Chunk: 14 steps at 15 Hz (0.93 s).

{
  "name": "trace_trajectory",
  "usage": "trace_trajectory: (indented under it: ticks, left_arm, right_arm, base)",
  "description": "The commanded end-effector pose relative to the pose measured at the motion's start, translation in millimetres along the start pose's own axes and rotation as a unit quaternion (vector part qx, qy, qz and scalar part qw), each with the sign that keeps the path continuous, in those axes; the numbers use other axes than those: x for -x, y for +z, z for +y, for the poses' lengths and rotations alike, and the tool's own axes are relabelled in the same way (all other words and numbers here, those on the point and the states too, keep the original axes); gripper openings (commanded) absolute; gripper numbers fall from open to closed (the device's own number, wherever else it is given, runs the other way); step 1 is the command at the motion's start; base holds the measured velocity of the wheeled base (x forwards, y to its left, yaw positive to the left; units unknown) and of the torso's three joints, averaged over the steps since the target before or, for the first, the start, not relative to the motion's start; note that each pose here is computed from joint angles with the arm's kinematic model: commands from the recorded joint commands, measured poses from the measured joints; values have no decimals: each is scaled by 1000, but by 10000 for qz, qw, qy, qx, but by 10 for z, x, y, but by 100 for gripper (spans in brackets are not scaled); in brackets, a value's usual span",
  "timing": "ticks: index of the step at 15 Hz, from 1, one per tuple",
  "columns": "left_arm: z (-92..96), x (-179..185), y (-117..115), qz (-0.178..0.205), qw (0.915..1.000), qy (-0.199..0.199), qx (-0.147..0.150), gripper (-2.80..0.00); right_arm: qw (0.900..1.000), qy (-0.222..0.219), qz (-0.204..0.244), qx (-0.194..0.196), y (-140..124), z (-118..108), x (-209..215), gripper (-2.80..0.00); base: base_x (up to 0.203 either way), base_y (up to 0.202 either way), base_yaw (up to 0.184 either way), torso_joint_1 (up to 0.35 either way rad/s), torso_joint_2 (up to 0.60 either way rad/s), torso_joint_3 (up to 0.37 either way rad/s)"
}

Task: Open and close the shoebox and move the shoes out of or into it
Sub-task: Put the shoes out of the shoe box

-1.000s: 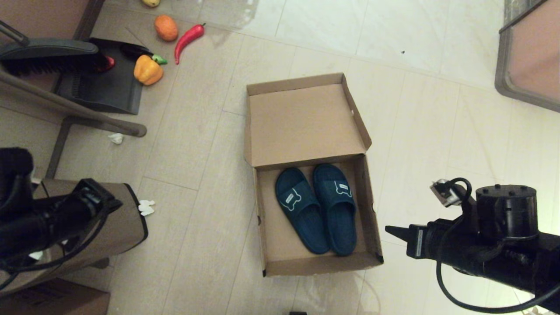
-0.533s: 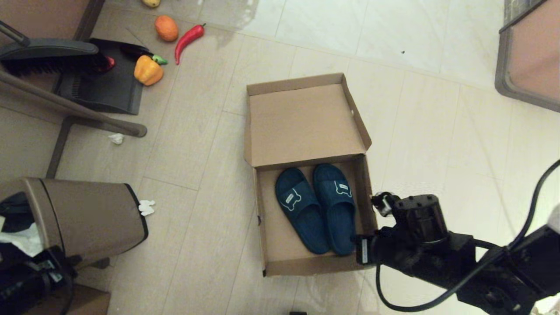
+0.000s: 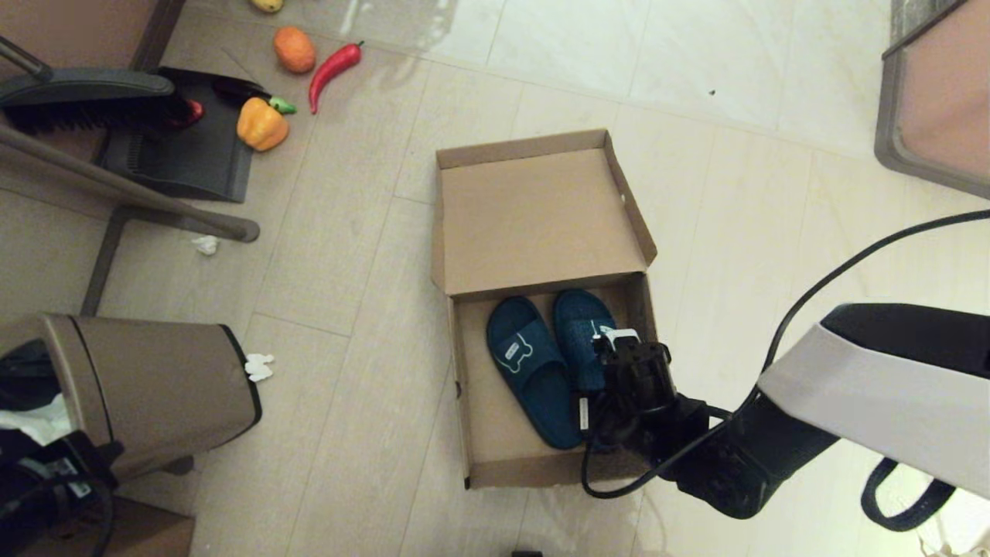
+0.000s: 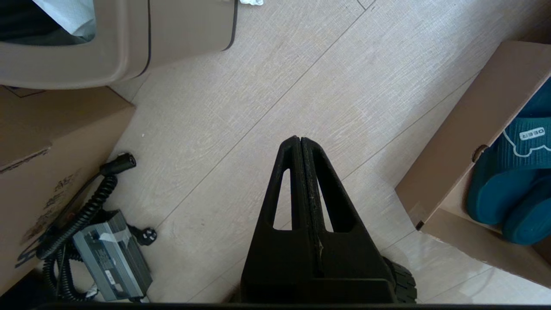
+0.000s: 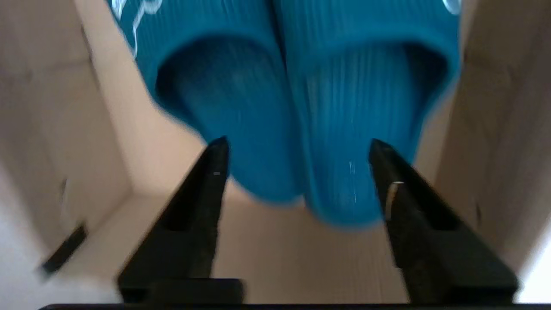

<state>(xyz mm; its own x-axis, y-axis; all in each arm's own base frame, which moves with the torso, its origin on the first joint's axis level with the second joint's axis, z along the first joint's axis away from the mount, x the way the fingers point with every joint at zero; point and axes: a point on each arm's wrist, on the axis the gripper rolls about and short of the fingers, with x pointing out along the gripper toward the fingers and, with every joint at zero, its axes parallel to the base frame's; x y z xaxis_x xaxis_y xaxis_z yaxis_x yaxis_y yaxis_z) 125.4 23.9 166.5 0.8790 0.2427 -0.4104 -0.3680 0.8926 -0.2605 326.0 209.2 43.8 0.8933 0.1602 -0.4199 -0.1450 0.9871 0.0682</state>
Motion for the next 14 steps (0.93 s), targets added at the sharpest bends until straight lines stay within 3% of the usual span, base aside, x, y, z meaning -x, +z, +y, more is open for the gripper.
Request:
trace_trajectory:
  ticks: [1, 9, 14]
  left_arm:
    - [-4, -6, 11, -13, 10000, -2, 12, -280]
    - [-6, -23, 12, 52, 10000, 17, 6, -280]
    - [-23, -52, 60, 33, 10000, 18, 11, -280]
  right_arm:
    - [9999, -78, 37, 118, -140, 36, -193, 0]
    - [9977, -374, -449, 350, -36, 185, -543, 0]
    - [9941, -682, -581, 615, -102, 279, -853, 0]
  base:
    - [0, 0, 0, 0, 0, 0]
    - [0, 0, 0, 0, 0, 0]
    - [0, 0, 0, 0, 0, 0]
